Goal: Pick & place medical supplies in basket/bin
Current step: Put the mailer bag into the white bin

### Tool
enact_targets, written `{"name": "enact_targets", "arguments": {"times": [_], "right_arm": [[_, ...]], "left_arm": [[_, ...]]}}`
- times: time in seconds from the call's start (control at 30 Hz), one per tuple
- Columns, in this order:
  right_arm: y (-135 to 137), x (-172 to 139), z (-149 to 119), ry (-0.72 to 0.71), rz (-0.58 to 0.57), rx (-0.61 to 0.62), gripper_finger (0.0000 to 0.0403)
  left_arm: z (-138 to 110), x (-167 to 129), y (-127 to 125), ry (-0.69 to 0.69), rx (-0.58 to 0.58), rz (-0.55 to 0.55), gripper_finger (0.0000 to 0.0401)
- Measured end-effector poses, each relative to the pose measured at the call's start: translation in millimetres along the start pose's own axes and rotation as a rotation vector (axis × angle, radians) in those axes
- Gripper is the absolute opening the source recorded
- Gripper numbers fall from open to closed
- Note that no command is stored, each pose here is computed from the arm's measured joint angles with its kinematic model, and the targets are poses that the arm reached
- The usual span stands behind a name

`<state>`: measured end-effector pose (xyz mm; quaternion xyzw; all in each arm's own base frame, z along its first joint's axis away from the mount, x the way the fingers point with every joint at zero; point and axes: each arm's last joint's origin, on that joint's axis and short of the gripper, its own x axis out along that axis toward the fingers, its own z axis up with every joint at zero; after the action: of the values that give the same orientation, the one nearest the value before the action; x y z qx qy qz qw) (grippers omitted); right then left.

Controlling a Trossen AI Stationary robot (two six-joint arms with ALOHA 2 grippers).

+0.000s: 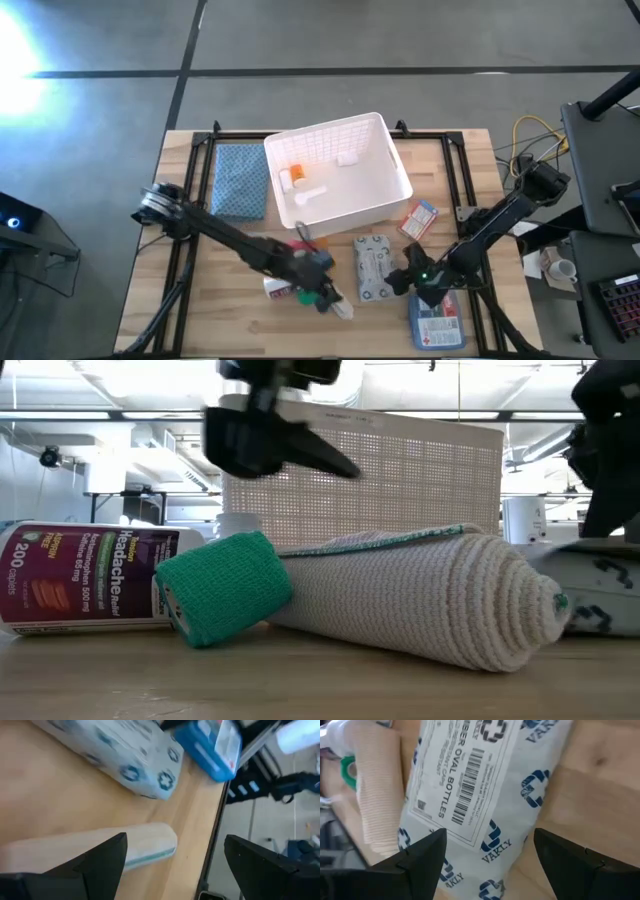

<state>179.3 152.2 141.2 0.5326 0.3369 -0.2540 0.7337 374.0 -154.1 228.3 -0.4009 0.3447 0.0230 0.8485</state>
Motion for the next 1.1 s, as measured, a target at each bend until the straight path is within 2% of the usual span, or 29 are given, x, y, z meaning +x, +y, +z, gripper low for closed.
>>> {"name": "enact_targets", "arguments": {"times": [0.13,0.23,0.33,0.47,0.53,0.7,0.87,1.1], "right_arm": [[-7.9,6.4,-0.4,0.008,0.112,0.039,0.0288],[-16.7,7.4,0.0,-0.061,0.124,0.065,0.0288],[-21.2,4.9,-0.9,-0.114,0.147,0.131,0.0288],[-28.6,5.8,-1.6,-0.141,0.116,0.210,0.0288],[-31.6,7.9,-0.6,-0.155,0.094,0.233,0.0288],[-34.0,17.9,2.3,-0.191,0.073,0.262,0.0288],[-30.6,23.6,4.7,-0.235,0.076,0.249,0.0288],[-25.4,30.7,19.4,-0.304,0.078,0.239,0.0288]], "left_arm": [[3.7,38.4,-9.8,0.035,0.036,0.064,0.0310],[9.7,56.3,-19.3,0.077,0.103,0.140,0.0310],[17.1,62.2,-32.6,0.111,0.188,0.224,0.0310],[26.6,63.8,-43.3,0.097,0.282,0.364,0.0310],[31.1,68.3,-43.7,0.104,0.313,0.387,0.0310],[33.4,80.1,-30.5,0.127,0.323,0.432,0.0310],[19.5,87.5,-6.8,0.200,0.325,0.508,0.0311],[4.8,98.8,11.3,0.256,0.298,0.459,0.0311]]}}
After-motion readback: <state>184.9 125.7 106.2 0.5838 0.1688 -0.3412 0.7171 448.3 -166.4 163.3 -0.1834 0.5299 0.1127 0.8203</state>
